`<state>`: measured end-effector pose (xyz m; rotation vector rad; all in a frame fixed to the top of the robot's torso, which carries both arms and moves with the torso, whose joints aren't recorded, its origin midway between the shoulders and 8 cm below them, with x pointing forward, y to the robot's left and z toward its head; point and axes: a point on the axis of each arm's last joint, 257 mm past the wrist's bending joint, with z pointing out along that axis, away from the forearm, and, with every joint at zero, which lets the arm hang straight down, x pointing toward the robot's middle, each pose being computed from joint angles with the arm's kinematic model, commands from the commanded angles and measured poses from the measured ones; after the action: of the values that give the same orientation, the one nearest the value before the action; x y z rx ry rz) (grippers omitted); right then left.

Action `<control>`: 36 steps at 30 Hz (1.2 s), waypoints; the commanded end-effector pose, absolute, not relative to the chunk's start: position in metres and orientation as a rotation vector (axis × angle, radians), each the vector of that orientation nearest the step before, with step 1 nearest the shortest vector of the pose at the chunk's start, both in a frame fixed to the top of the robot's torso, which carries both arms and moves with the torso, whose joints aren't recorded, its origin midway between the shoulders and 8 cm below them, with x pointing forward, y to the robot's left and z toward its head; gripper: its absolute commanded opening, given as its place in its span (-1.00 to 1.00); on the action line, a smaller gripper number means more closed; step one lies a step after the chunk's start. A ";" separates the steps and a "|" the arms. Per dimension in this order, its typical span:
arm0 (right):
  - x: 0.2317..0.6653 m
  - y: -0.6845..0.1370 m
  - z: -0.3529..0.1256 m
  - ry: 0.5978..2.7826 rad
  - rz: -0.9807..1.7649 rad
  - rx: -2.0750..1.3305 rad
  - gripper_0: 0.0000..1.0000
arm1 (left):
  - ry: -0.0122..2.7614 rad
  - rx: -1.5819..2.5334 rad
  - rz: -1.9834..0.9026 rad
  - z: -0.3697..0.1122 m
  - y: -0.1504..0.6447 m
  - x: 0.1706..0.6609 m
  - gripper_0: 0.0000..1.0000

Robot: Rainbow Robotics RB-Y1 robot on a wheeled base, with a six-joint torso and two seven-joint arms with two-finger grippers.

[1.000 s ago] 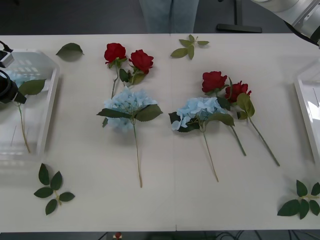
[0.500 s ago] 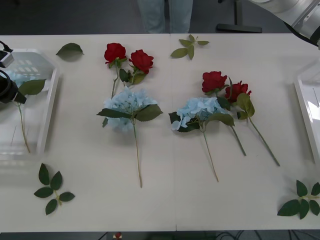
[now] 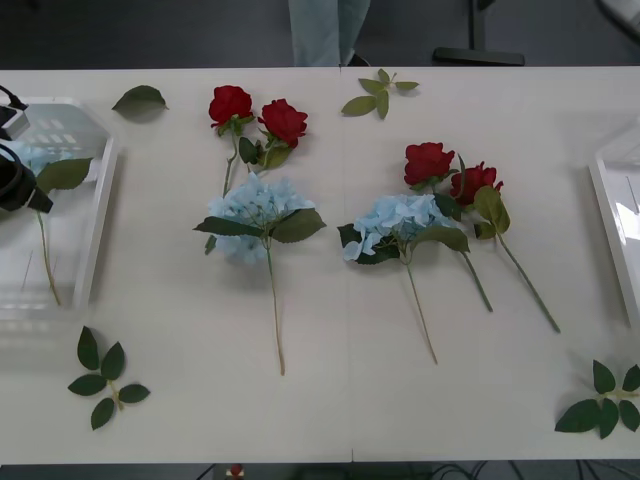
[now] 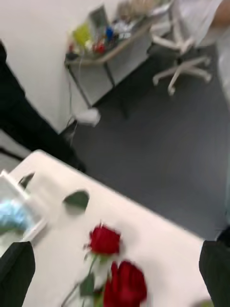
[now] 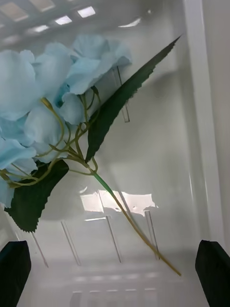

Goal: Place the red flowers into the right box and the blue flowers into the left box. If a person shows an open palm, hand one flower to the person first, then continue sorting.

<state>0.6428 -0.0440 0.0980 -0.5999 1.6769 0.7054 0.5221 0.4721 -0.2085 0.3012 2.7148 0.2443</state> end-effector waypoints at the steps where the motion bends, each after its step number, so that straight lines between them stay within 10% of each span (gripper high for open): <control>1: 0.617 -0.086 0.142 1.754 0.763 -0.588 1.00 | 2.661 0.334 0.239 -0.168 0.462 0.539 1.00; 17: 0.464 -0.237 -0.046 2.714 0.532 -0.843 1.00 | 2.616 0.084 -0.190 -0.166 0.309 0.581 1.00; 36: 0.470 -0.309 -0.205 2.792 0.083 -0.804 1.00 | 2.456 -0.026 -0.093 -0.153 0.220 0.634 1.00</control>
<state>0.4598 -0.3135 -0.2079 -0.8352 2.8114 0.0964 0.6208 0.2265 -0.1800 0.0100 2.5224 -0.1037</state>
